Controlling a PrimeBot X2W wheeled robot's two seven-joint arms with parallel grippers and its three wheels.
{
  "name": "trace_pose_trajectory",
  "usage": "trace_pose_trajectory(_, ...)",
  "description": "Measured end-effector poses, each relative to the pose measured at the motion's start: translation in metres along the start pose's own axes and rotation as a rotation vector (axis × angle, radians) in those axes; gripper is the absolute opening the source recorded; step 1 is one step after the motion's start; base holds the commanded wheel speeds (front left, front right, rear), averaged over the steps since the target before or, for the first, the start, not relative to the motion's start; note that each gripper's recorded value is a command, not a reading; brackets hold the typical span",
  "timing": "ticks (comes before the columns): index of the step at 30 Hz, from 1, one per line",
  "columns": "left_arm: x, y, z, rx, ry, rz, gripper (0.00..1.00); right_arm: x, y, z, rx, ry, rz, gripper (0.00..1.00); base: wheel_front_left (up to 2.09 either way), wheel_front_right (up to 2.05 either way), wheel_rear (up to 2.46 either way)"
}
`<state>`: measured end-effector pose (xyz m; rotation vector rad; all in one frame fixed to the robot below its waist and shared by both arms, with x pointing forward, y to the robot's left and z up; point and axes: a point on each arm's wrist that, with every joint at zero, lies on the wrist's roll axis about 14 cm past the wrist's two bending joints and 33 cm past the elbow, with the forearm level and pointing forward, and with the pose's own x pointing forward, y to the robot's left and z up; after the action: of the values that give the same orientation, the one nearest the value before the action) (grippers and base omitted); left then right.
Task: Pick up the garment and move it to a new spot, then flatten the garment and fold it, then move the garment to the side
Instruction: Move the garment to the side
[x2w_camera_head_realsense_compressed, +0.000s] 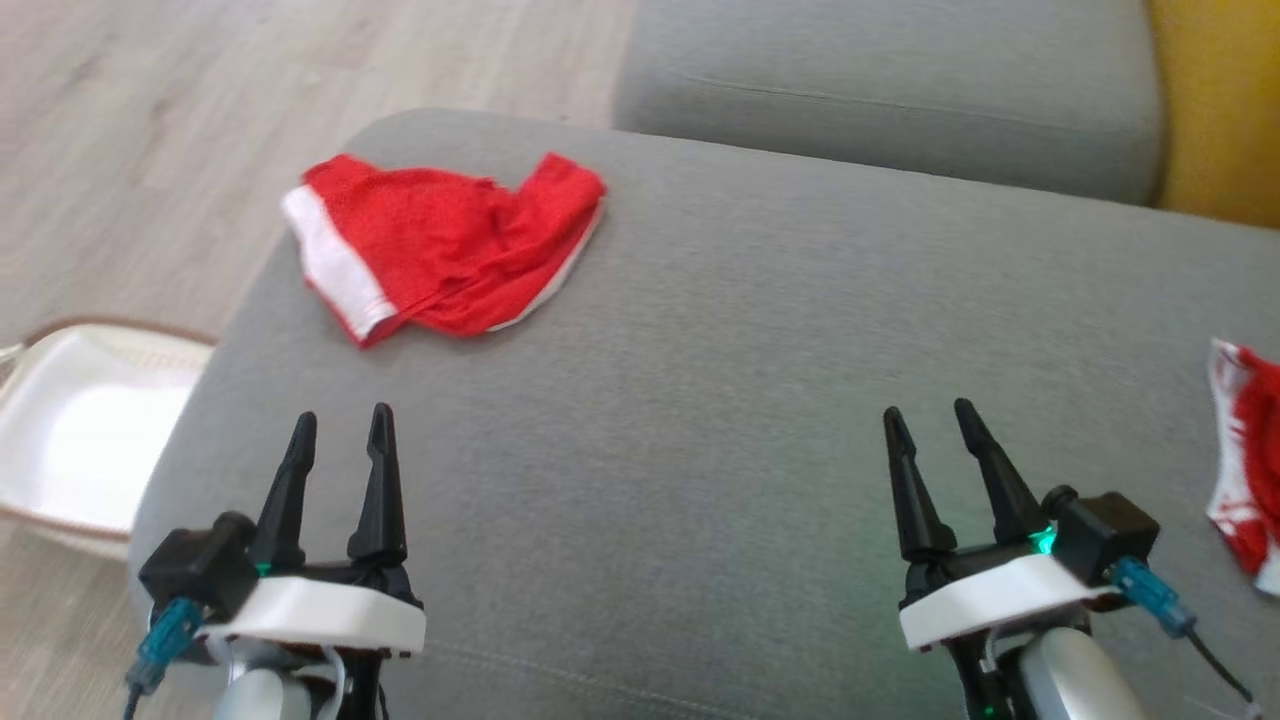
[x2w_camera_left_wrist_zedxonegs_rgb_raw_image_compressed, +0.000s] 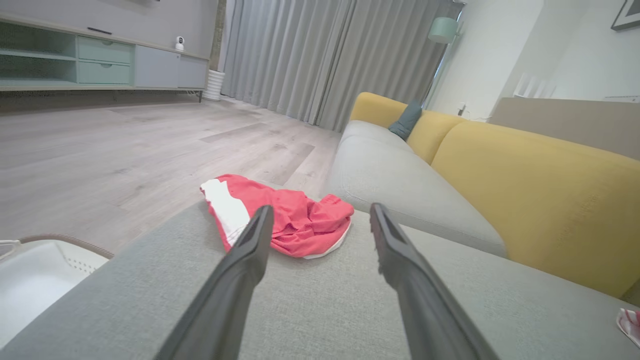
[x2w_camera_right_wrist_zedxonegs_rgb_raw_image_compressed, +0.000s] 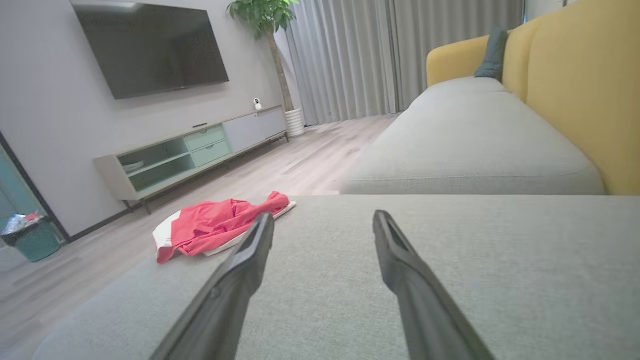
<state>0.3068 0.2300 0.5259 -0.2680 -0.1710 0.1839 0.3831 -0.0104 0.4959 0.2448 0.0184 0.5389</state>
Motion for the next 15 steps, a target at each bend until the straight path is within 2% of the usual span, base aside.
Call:
trace_pose_trajectory(7,-0.019,0.024,0.002,0.008,0.000,0.080,1.00,0.011,0.027,-0.012,0.011,0.036,0.087,1.00,0.00,0.00,0.00)
trace_pose_trajectory(15,-0.023,0.036,0.008,0.010,-0.019,0.116,1.00,0.012,0.035,-0.016,0.007,0.052,0.111,1.00,0.00,0.00,0.00)
